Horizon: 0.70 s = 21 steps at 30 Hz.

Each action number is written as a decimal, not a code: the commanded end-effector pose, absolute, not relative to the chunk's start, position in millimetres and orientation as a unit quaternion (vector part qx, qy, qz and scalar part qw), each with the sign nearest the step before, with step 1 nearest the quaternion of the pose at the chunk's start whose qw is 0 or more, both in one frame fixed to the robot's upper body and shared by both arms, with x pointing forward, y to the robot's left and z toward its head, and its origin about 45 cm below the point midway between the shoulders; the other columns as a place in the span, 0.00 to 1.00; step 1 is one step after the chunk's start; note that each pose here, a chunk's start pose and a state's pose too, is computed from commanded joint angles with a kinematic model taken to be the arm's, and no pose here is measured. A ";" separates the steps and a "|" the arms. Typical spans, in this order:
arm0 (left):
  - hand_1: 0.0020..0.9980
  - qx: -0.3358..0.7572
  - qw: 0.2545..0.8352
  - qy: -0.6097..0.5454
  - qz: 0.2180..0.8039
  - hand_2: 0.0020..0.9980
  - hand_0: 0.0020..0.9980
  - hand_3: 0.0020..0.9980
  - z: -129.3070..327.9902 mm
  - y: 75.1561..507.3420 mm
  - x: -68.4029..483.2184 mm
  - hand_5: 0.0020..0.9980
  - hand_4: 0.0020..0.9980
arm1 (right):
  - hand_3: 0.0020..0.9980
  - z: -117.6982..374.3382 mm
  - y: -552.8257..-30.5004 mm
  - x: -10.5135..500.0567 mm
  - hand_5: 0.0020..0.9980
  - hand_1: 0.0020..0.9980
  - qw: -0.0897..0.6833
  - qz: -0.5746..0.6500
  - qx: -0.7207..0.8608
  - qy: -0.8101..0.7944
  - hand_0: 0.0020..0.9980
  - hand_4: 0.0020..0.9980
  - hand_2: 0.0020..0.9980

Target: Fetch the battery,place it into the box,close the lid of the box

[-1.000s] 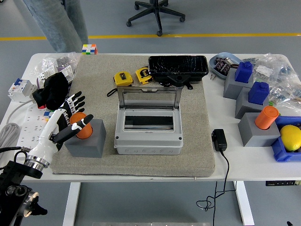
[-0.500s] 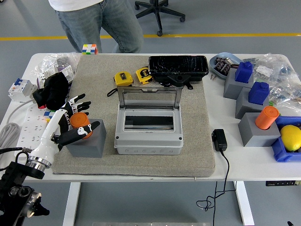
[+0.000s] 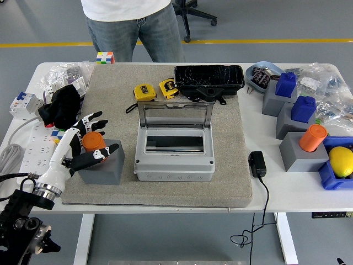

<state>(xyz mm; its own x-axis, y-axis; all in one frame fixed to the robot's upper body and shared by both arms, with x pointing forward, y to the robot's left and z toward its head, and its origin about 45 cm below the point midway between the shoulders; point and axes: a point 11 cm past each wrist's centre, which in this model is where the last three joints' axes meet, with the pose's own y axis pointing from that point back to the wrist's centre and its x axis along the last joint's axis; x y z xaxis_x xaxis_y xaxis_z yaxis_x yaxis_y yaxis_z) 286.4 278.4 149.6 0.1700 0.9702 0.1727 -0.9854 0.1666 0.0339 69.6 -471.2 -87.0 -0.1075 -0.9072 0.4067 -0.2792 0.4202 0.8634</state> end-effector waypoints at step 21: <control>0.71 0.076 0.755 -0.052 0.649 0.58 0.67 0.63 142.4 275.9 285.9 0.10 1.00 | 0.85 -86.6 -471.9 69.9 1.00 0.86 0.502 -0.312 0.438 -0.678 0.86 1.00 0.83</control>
